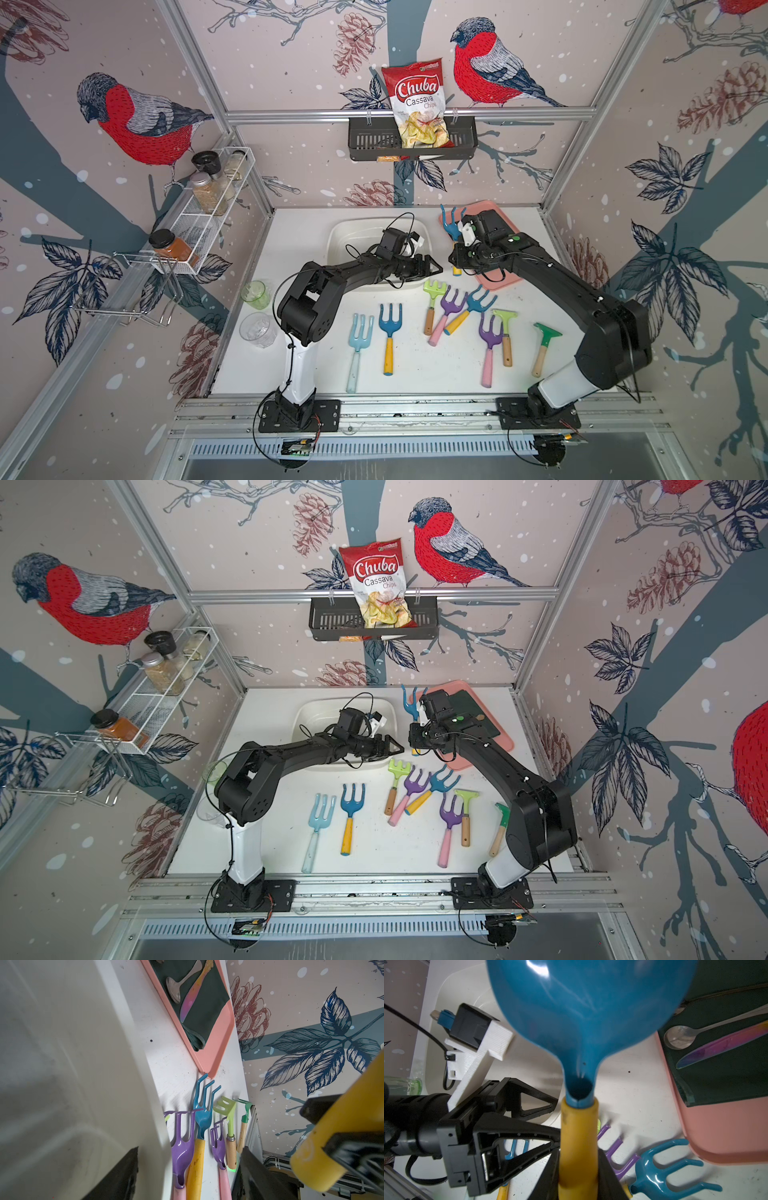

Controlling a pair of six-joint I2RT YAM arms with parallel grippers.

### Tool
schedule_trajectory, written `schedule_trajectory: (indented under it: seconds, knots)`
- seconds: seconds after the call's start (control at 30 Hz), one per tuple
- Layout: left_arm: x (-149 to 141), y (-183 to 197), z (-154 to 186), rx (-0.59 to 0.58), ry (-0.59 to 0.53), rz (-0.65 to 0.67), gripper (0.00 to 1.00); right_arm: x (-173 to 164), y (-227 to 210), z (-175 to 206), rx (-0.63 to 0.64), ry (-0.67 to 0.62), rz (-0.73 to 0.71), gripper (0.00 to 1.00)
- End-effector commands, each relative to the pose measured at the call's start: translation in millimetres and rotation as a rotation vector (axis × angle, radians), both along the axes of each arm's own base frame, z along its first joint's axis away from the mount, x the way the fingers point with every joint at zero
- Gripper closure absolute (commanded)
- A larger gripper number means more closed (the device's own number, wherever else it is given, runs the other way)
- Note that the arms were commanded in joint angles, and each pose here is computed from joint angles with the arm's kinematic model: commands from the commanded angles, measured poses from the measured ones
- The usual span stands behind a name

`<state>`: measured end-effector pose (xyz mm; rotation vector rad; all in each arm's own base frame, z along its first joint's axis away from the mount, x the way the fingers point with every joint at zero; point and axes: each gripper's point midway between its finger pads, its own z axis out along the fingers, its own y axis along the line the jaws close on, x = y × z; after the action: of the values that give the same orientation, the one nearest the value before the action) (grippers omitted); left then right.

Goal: Put the rake into the storage box
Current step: Move the storage box to the center of the board, then place the rake in the storage box.

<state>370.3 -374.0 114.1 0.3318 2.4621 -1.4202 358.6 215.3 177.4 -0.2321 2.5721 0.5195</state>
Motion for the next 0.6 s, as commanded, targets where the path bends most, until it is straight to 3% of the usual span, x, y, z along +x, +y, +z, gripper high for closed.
schedule_trajectory:
  seconds: [0.0, 0.27, 0.4, 0.57]
  knots:
    - [16.0, 7.2, 22.8, -0.005, -0.069, 0.041, 0.22, 2.4, 1.9, 2.4, -0.002, 0.01, -0.028, 0.85]
    - [60.6, 77.4, 97.6, 0.025, -0.182, 0.22, 0.21, 5.2, 42.2, 5.8, -0.025, 0.067, -0.016, 0.84]
    - [56.0, 123.1, 128.5, 0.053, -0.23, 0.288, 0.2, 11.1, 71.5, -5.4, -0.049, 0.11, 0.012, 0.84]
    - [33.2, 174.5, 137.2, 0.104, -0.23, 0.37, 0.19, 27.0, 103.0, -27.4, -0.062, 0.17, 0.034, 0.84]
